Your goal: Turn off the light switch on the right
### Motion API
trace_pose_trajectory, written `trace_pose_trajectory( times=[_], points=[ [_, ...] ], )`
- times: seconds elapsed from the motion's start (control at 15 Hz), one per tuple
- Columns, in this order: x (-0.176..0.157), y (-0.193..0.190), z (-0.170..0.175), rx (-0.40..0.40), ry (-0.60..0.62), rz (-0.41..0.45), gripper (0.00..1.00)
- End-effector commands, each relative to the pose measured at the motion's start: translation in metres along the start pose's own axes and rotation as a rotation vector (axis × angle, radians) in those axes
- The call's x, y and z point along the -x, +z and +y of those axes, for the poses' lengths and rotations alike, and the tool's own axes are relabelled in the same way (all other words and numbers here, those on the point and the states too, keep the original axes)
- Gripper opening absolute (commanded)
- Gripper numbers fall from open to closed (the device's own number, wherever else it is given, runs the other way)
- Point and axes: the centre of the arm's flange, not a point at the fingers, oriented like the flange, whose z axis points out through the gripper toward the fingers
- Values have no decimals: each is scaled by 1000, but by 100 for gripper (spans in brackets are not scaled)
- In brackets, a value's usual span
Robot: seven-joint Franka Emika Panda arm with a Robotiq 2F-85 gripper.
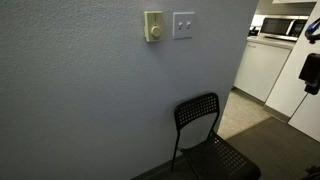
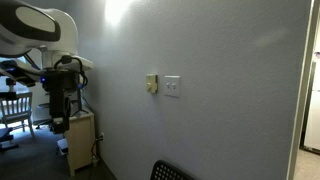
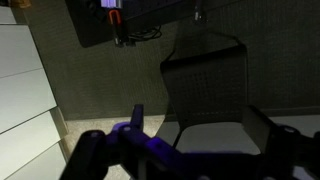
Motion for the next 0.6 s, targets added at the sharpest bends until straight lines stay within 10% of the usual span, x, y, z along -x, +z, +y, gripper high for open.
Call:
trace_pose_trajectory(
  times=[0.0,0.53],
  points=[
    [0,0,0,0,0,0,100],
    [-61,-11,3,204,-181,1,100]
  ],
)
